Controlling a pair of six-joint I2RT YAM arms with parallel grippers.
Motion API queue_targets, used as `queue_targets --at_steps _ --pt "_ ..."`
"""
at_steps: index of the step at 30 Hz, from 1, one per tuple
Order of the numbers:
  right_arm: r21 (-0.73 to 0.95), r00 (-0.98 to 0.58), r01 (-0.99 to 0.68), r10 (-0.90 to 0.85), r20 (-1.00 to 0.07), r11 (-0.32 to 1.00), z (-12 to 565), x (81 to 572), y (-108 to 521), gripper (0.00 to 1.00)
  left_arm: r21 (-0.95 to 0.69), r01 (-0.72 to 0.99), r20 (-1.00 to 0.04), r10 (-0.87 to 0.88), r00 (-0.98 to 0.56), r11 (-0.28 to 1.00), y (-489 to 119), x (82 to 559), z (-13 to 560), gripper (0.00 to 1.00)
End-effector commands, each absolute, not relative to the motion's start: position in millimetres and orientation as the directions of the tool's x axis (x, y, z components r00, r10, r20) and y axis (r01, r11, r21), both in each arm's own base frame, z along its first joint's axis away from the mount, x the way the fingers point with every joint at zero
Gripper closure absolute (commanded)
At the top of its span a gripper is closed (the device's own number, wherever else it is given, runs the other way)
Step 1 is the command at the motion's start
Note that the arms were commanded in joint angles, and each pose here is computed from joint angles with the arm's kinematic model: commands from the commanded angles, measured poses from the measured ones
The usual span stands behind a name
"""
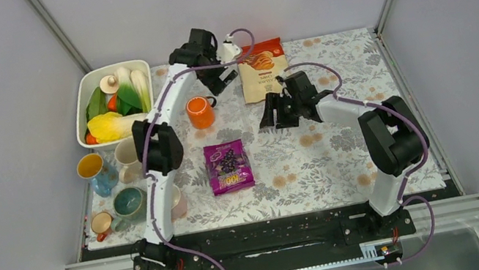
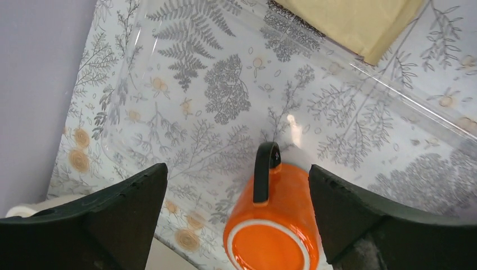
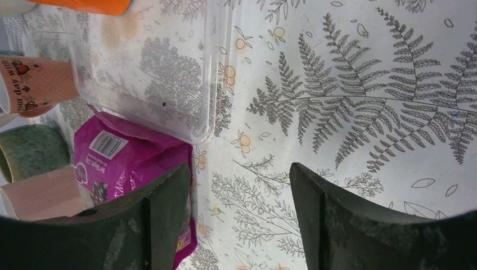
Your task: Turn the mug right side up
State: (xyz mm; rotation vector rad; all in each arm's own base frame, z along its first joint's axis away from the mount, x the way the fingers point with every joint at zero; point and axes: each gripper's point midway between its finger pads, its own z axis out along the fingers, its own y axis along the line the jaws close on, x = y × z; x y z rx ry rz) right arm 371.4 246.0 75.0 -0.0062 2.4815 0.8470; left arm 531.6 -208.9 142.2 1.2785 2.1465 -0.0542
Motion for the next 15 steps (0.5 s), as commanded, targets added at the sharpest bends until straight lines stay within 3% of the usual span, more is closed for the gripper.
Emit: queue_targets --at_steps 1,6,11,13,15 --pt "0.555 -0.841 -0.186 0.161 -0.517 0.811 84.6 376.2 237.7 0.25 0.294 0.834 -0.342 0.866 -0.364 0.467 -188.5 527.3 93.8 0.03" --pt "0.562 -0.844 -0.185 0.162 -0.511 0.806 85.0 374.9 238.7 0.25 0.383 0.812 -0.263 0.895 -0.36 0.44 -168.5 545.4 74.0 0.14" --pt "0.557 -0.84 -0.183 0.166 -0.517 0.81 86.3 372.1 235.9 0.25 0.343 0.836 -0.256 0.899 -0.355 0.428 -170.5 535.5 72.4 0.28" --pt "0.554 -0.838 -0.183 0.166 -0.52 0.812 86.8 371.7 235.0 0.25 0.329 0.846 -0.247 0.903 -0.352 0.42 -169.3 529.4 70.3 0.39" --pt "0.554 -0.838 -0.183 0.166 -0.52 0.812 87.1 371.9 235.1 0.25 0.331 0.84 -0.243 0.899 -0.364 0.429 -166.4 529.2 70.2 0.59"
